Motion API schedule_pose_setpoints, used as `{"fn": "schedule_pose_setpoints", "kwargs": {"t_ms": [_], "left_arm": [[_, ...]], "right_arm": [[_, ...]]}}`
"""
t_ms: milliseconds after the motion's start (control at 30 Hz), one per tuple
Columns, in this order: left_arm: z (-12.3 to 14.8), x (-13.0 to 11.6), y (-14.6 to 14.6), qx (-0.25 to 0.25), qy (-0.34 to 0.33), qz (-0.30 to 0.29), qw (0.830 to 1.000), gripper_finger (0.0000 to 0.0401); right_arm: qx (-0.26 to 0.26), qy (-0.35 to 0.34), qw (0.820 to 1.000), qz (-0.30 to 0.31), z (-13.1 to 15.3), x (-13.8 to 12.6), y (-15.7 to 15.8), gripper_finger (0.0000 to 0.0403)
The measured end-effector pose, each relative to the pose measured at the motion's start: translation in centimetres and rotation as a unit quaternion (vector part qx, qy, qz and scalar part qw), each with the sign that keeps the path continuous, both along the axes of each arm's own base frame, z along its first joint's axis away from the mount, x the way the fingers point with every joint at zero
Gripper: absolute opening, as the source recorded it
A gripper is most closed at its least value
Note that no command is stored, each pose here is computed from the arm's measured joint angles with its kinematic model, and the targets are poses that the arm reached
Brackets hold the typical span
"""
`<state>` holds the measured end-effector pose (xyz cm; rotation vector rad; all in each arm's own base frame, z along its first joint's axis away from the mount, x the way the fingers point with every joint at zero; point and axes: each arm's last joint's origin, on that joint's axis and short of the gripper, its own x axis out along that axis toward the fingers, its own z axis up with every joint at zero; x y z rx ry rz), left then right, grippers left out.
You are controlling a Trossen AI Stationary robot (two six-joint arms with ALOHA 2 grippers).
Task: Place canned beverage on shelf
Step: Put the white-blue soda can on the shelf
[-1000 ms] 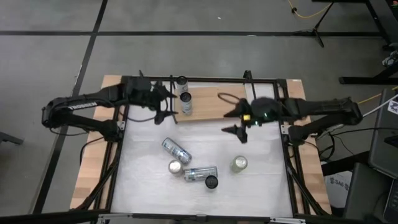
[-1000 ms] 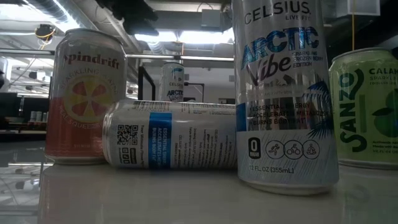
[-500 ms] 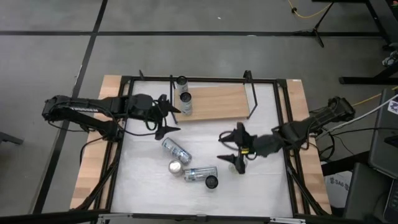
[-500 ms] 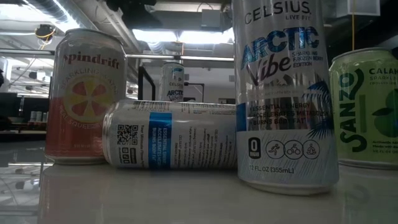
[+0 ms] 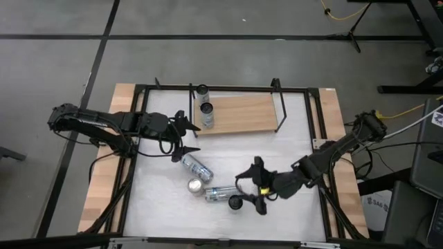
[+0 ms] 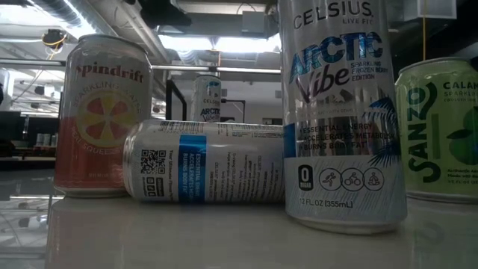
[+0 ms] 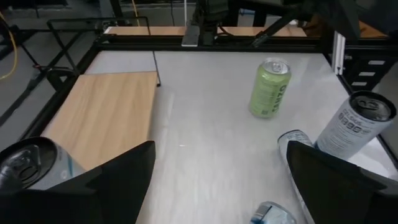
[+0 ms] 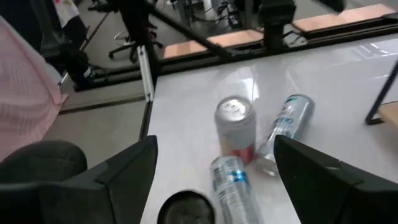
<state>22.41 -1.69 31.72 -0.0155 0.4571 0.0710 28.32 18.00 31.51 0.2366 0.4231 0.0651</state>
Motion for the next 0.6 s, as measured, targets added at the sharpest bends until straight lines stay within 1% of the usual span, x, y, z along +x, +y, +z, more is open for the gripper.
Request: {"fn": "schedule_pose_setpoints", "kwargs": {"t_ms": [267,367,600], "left_arm": [[0.0,-0.1,-0.7,0.012,-0.002,0.013,1.000,0.0354],[0.0,-0.1,-0.9,0.005,-0.003,0.015,1.000,0.0354],[0.0,-0.1,-1.0,0.003,-0.003,0.015,1.000,0.0354]], "right_arm": [[-0.031,0.026,0.999,0.022,-2.2,0.0,2.4,0.0312],[-0.047,0.033,0.998,0.026,-3.0,0.2,2.7,0.0312],[-0.061,0.053,0.996,0.027,-4.6,1.0,3.1,0.0312]]}}
